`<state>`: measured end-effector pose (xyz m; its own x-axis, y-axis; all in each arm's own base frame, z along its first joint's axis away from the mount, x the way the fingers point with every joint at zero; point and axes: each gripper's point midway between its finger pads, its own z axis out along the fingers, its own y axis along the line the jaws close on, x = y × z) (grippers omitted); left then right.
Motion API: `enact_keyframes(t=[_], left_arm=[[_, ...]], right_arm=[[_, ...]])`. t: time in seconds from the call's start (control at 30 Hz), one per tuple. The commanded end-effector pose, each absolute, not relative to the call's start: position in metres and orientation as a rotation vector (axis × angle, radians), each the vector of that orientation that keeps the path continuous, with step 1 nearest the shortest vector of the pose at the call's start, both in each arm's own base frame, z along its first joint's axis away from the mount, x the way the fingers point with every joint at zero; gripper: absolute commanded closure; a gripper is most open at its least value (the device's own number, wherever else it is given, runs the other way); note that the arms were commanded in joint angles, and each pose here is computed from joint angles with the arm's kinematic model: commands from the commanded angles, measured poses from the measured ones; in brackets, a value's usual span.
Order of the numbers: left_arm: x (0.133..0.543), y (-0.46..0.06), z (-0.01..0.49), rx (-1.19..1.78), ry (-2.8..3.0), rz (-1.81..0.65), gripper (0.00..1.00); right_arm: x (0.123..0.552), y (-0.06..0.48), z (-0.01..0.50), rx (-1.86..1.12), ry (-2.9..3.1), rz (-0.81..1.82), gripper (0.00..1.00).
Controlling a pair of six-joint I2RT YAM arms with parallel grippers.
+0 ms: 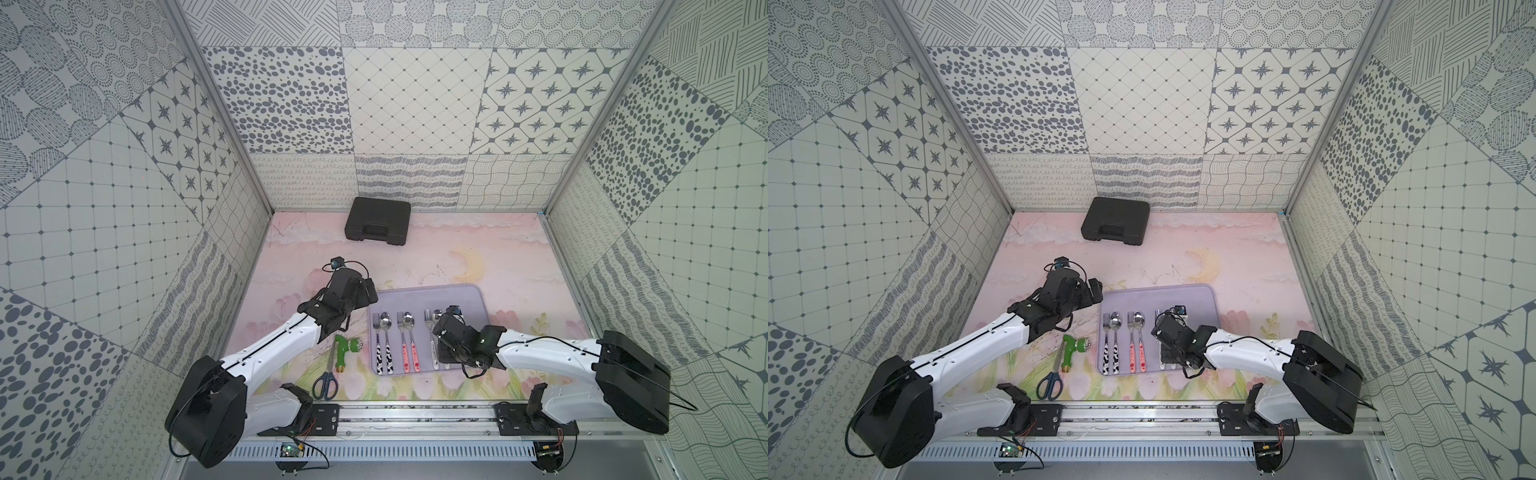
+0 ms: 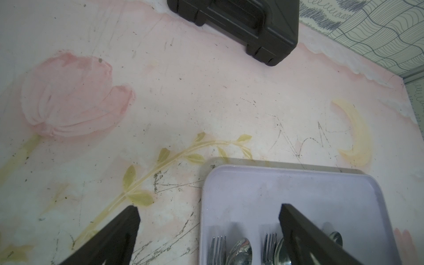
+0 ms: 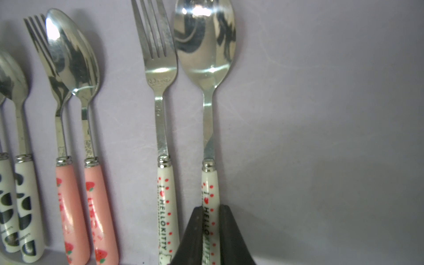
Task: Set the spoon and fork side by side
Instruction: Place the spoon on the tray.
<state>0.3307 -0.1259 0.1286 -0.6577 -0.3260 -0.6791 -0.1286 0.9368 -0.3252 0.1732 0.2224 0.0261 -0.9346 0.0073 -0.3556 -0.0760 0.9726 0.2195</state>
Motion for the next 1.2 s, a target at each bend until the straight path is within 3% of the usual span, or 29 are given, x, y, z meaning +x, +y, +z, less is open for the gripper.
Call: enact_keyframes(t=[0.0, 0.43, 0.73, 1.03, 1.17], left_arm=[[0.329, -0.122, 0.125, -0.308, 2.299, -0.291, 0.01], [0.329, -0.121, 0.126, -0.31, 2.295, -0.289, 0.0], [0.328, -0.12, 0.128, -0.313, 2.29, -0.289, 0.0], [0.325, -0.109, 0.139, -0.329, 2.233, -0.252, 0.0], [0.322, -0.093, 0.149, -0.355, 2.167, -0.183, 0.0]], right_arm=[[0.156, 0.213, 0.011, -0.071, 2.836, 0.282, 0.85], [0.165, 0.213, 0.035, -0.079, 2.779, 0.277, 0.63], [0.181, 0.199, 0.069, -0.105, 2.696, 0.245, 0.38], [0.232, 0.161, 0.119, -0.07, 2.526, 0.18, 0.06], [0.264, 0.128, 0.138, -0.007, 2.439, 0.084, 0.03]])
